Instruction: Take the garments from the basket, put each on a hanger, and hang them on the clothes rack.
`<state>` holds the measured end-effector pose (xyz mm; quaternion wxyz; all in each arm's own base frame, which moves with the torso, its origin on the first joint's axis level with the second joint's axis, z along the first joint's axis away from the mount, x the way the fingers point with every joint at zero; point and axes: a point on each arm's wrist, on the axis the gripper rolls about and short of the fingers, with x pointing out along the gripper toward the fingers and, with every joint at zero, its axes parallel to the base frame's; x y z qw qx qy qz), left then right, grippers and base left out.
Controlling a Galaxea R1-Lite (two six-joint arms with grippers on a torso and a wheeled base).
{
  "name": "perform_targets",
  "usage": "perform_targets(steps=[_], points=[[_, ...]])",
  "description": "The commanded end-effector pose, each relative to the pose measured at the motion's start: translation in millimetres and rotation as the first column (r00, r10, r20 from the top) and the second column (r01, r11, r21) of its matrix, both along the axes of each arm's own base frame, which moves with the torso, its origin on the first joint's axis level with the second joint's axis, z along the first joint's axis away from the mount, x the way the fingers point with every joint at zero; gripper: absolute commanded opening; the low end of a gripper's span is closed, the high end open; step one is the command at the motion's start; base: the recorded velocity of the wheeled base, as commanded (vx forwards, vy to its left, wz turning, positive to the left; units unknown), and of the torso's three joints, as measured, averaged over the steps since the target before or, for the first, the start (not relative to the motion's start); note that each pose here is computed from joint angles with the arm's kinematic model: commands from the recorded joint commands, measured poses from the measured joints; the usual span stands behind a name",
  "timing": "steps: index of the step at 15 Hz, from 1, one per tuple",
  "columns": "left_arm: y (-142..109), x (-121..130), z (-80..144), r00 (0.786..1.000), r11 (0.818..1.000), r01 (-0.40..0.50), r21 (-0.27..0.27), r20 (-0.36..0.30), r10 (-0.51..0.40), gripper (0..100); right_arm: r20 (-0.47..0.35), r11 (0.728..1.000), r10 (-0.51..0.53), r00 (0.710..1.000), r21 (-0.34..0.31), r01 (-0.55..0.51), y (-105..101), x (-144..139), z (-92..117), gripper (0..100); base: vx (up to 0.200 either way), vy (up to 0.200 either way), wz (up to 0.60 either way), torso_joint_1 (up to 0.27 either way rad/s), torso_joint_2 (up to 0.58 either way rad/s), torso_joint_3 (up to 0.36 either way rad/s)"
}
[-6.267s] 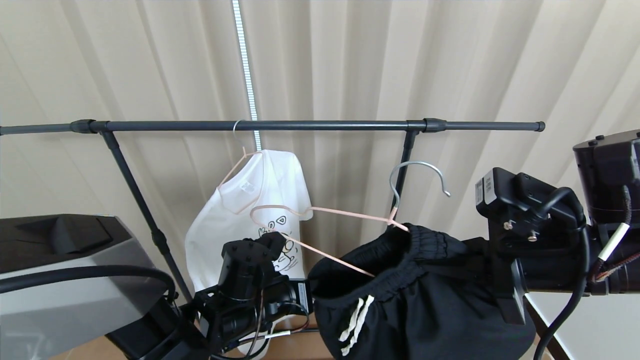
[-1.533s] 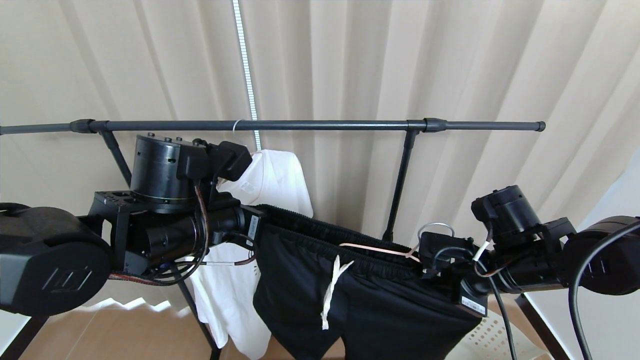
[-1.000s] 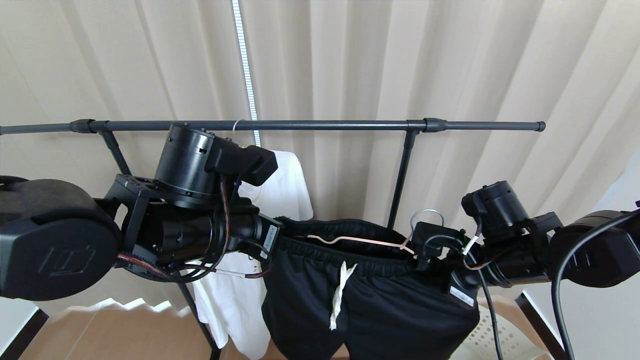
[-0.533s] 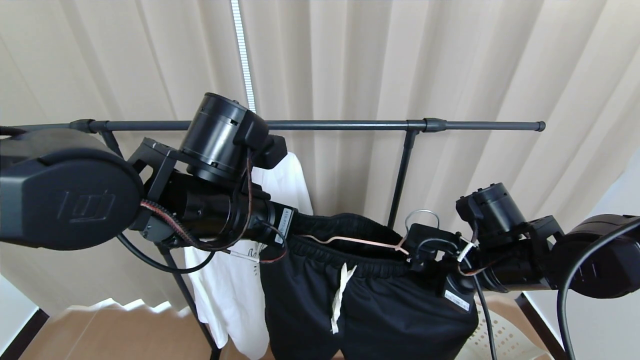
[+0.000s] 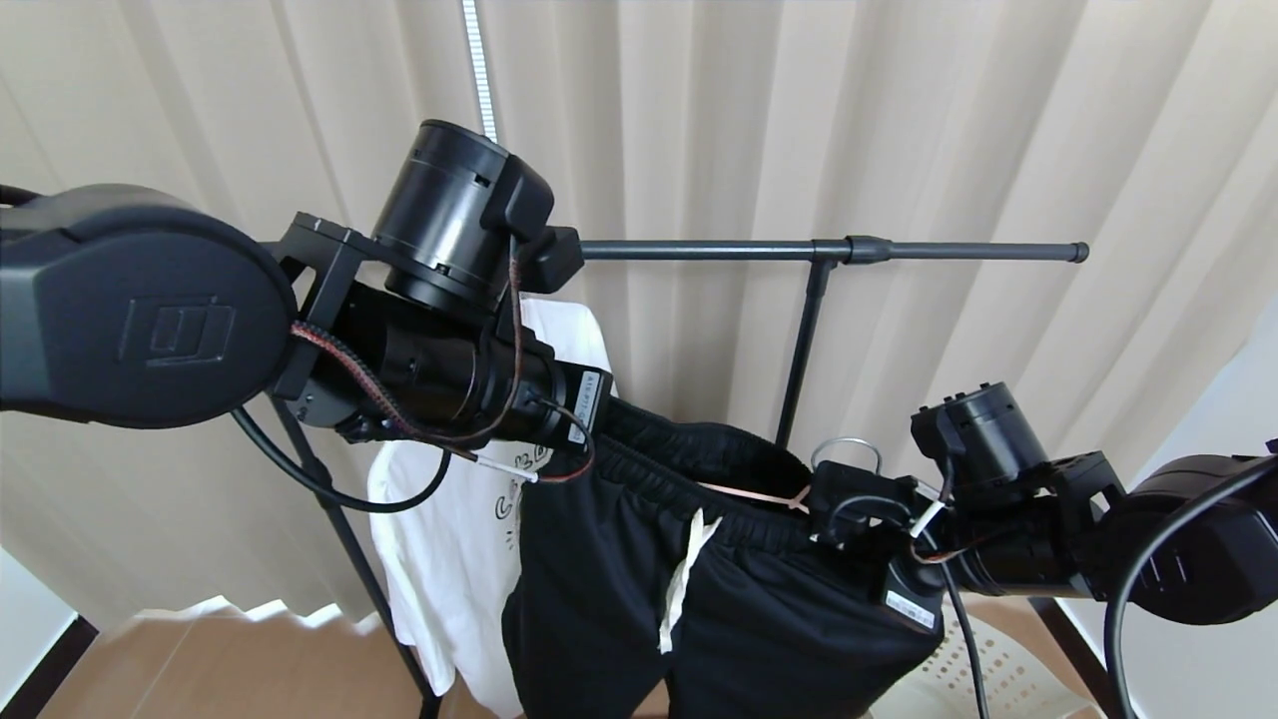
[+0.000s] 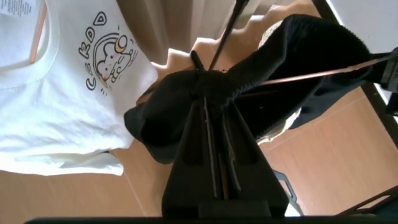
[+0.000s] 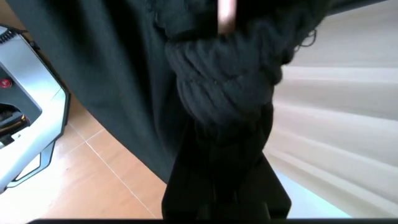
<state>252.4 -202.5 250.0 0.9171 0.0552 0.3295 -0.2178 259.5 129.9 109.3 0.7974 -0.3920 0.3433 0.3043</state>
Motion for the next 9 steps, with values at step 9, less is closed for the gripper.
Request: perform_targets(steps=[9], points=[[-18.1, -17.8, -23.5, 0.995, 0.996, 0.07, 0.049, -0.072, -0.067, 0, 0.016, 0.986, 0.031, 0.999, 0.161, -0.033, 1.6, -5.1, 22.5, 0, 0.0, 0.0, 0.0, 0.0, 0.0, 0.0]])
